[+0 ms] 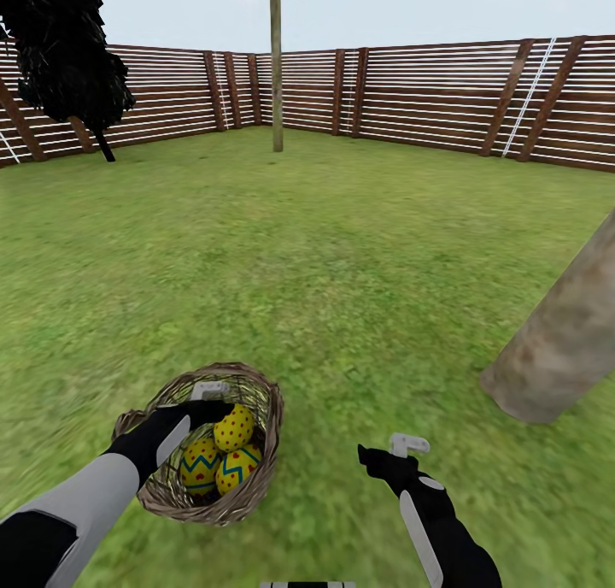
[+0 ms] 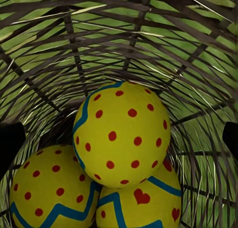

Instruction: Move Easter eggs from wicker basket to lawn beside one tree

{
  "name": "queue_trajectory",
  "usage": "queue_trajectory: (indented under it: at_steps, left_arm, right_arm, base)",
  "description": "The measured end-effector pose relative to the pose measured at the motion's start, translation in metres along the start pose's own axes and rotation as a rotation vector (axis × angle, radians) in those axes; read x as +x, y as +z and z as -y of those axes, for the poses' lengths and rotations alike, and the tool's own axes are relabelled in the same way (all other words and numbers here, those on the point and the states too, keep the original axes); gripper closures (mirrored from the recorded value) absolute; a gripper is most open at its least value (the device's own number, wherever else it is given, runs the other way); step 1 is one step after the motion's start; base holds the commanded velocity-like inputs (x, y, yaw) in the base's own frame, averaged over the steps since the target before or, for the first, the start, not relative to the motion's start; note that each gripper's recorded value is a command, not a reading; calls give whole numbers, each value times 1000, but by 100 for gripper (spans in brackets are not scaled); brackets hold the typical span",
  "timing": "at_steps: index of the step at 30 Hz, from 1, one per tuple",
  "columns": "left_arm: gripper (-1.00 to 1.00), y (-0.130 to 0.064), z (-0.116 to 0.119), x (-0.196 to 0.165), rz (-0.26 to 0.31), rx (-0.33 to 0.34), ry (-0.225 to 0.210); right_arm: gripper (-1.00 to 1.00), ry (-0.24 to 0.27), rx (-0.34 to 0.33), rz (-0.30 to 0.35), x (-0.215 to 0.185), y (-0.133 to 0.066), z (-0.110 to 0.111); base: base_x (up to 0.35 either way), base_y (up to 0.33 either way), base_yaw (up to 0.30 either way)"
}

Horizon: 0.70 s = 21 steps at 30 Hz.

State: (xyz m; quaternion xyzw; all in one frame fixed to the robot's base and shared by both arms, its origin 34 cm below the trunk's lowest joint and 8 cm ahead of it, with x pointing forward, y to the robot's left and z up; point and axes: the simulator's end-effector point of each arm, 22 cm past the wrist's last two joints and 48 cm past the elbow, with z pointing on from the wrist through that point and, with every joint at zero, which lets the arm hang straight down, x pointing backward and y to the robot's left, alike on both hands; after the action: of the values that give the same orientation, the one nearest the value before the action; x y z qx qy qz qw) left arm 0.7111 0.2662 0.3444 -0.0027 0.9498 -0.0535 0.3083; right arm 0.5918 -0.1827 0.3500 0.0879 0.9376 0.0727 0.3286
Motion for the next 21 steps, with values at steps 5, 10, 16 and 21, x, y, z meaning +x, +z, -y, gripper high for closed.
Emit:
queue_trajectory:
  at_steps: [5, 10, 16, 21]
  left_arm:
    - [-100, 0, 0, -1, 6, 1, 0]
    - [-100, 0, 0, -2, 8, 1, 2]
    - [-100, 0, 1, -2, 9, 2, 4]
    - [-100, 0, 0, -2, 8, 1, 4]
  right_arm:
    - [-100, 0, 0, 0, 0, 0, 0]
    - [-100, 0, 0, -1, 0, 0, 0]
    - [-100, 0, 0, 0, 0, 0, 0]
    - [-100, 1, 1, 0, 0, 0, 0]
  base:
    - [0, 0, 0]
    - [0, 0, 0]
    - [0, 0, 0]
    - [0, 0, 0]
